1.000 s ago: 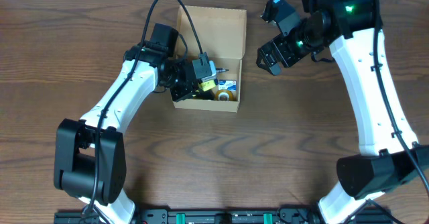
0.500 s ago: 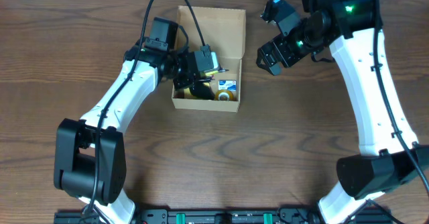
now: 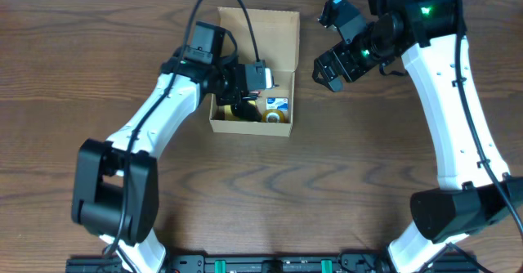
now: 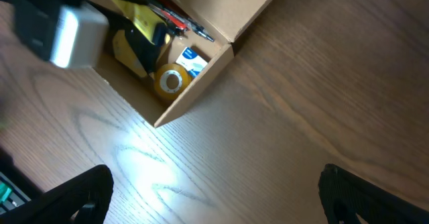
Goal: Pack container
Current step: 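Release the highlighter and lift the left gripper out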
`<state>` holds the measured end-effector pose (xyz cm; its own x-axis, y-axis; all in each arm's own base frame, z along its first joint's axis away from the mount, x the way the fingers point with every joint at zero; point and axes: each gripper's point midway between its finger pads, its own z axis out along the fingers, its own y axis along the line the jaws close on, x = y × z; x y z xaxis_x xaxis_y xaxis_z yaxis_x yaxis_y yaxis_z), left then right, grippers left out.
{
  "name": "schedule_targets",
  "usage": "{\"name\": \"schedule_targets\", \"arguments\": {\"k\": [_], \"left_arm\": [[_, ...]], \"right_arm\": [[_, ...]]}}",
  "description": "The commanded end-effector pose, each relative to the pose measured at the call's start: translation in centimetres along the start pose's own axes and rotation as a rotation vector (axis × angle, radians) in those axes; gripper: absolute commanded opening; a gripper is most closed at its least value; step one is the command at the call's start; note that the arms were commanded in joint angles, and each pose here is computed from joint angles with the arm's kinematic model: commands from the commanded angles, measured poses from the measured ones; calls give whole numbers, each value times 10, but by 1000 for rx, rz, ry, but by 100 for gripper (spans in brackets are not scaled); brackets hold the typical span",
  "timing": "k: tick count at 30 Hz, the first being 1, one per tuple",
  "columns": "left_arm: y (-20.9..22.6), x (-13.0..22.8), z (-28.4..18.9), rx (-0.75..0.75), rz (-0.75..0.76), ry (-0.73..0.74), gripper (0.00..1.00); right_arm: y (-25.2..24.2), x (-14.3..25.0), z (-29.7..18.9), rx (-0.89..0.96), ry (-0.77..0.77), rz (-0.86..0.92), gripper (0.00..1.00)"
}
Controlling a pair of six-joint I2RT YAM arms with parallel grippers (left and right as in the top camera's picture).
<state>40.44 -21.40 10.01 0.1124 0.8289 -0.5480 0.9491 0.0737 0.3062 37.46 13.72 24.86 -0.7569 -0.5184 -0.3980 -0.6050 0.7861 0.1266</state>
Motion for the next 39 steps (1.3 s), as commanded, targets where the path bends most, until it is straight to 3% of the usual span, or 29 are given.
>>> {"name": "schedule_targets", "arguments": {"k": [1,18,19,21,24,33,39], "left_arm": [[-7,13,15,26,18,54,6],[-16,31,37,56,8,129,6],[-16,31,37,55,7,129,8],[-15,31,37,52,-4,128,25],[-14,29,36,47,-27,126,41],[-9,26,35,37,-23,122,43],[29,-4,11,-66,-151,70,44]], "right_arm": [[4,-1,1,-8,1,-12,99],[4,-1,1,-8,1,-12,99],[4,-1,1,-8,1,-12,99],[4,-1,1,-8,1,-12,99],[4,-1,1,-8,1,-12,99],[4,-1,1,-8,1,-12,99],[4,-1,1,-8,1,-12,99]]}}
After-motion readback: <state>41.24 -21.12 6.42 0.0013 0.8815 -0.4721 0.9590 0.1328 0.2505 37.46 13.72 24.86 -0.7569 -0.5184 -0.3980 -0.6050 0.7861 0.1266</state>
